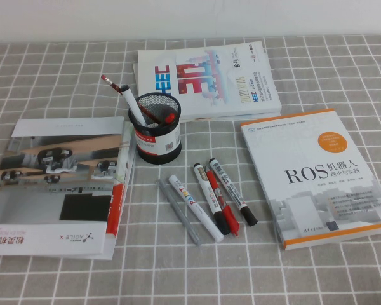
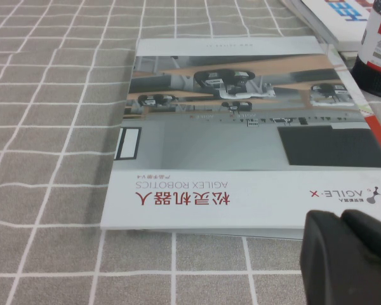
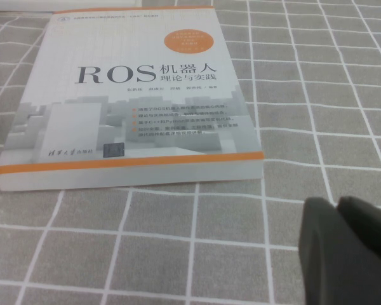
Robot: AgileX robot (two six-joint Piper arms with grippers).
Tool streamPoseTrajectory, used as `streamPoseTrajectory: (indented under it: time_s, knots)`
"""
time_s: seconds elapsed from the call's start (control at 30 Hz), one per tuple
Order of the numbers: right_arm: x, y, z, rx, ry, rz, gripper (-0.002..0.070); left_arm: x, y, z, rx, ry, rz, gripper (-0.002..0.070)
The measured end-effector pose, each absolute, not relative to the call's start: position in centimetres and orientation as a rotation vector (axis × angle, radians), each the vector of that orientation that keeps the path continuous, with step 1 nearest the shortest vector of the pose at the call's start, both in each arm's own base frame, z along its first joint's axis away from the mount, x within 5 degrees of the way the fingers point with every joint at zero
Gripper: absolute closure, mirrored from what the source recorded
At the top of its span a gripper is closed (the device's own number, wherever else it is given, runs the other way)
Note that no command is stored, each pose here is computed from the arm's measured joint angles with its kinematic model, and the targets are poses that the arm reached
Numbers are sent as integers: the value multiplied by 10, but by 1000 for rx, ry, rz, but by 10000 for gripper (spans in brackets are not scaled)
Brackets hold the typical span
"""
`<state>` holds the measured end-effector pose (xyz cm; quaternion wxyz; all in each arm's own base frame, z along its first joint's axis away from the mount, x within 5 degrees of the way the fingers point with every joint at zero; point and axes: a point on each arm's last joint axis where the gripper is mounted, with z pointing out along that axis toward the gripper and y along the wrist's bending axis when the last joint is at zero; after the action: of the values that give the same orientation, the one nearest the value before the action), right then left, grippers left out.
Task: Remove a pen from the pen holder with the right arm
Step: 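Take a marker out of the pen holder and lay it on the table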
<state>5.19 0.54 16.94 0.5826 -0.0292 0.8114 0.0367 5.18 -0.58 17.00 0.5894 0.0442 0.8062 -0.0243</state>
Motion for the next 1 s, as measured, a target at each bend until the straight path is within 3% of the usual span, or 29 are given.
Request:
streamPoseTrajectory:
  time_s: [0.83, 1.0]
  knots:
    - [52, 5, 170, -68, 1892, 86, 689, 52, -6, 170, 103, 1877, -57, 678]
    - [54, 6, 178, -45, 1794, 116, 689, 52, -6, 170, 103, 1877, -57, 678]
